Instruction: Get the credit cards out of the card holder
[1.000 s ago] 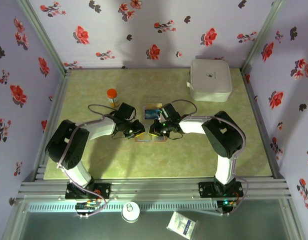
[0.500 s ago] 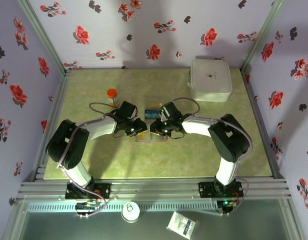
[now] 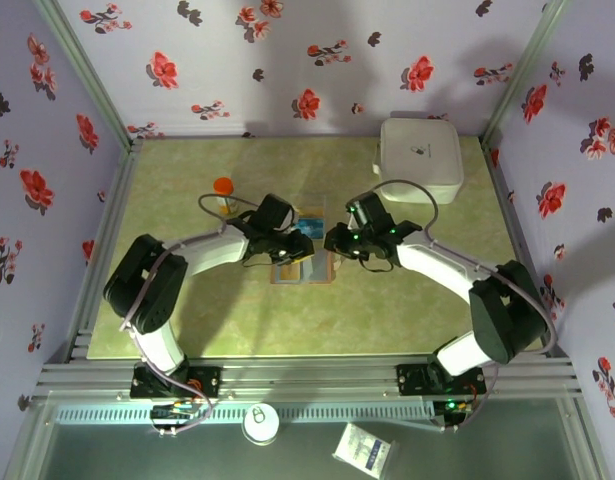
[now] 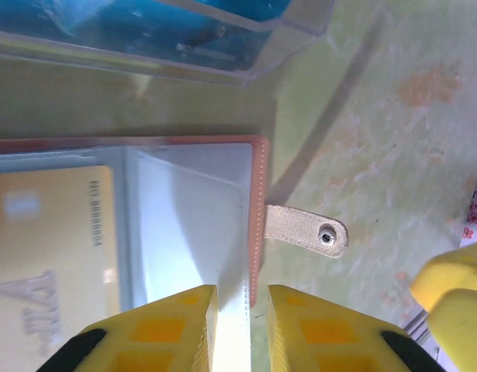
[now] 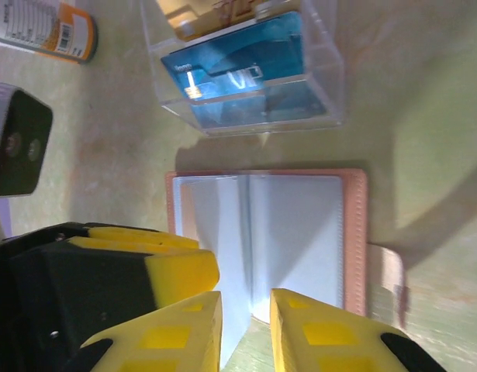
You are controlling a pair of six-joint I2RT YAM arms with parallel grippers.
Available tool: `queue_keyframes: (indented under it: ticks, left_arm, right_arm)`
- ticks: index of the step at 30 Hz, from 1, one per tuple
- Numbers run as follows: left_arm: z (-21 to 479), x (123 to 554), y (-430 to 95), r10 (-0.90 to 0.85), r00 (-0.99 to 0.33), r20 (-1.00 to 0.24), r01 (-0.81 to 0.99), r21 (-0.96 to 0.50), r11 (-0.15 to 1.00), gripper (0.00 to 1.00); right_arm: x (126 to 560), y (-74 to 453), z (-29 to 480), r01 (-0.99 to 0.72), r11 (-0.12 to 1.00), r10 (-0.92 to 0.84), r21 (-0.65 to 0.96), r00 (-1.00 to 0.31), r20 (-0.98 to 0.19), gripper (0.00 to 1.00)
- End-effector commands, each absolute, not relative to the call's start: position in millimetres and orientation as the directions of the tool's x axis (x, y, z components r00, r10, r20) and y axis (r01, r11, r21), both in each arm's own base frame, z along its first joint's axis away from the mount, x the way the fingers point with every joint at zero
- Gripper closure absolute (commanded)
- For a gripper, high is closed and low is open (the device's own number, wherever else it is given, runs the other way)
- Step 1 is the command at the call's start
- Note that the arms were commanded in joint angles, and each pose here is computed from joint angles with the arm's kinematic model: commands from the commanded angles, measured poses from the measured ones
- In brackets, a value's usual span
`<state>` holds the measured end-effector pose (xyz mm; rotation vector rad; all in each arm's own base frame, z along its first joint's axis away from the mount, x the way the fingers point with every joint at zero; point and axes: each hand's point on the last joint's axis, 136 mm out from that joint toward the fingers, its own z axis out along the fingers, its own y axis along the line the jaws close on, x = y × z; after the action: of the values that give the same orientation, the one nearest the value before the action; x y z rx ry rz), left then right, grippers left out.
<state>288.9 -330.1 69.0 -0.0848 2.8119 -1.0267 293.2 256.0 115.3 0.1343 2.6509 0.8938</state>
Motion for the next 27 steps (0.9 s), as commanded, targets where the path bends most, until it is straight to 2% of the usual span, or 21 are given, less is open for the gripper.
queue_keyframes:
  ticks: [1, 9, 16, 27]
  left_arm:
    - [57, 282, -345, -0.069, -0.995, -0.073, -0.006, -0.64, 0.768, 0.76]
    - [50, 282, -367, -0.032, -0.997, -0.066, 0.019, -0.661, 0.75, 0.78]
    - [68, 287, -384, 0.0, -0.994, -0.109, 0.078, -0.708, 0.702, 0.77]
    - [91, 298, -331, -0.087, -0.979, -0.185, 0.063, -0.676, 0.734, 0.77]
  right_arm:
    - [285, 238, 108, 0.001, 0.835, 0.194, 0.55, -0.936, -0.293, 0.75]
    - [281, 229, 106, 0.011, 0.843, 0.2, 0.537, -0.934, -0.295, 0.74]
    - [282, 228, 106, 0.009, 0.845, 0.197, 0.534, -0.935, -0.296, 0.74]
    - [288, 250, 104, 0.01, 0.808, 0.199, 0.589, -0.946, -0.257, 0.74]
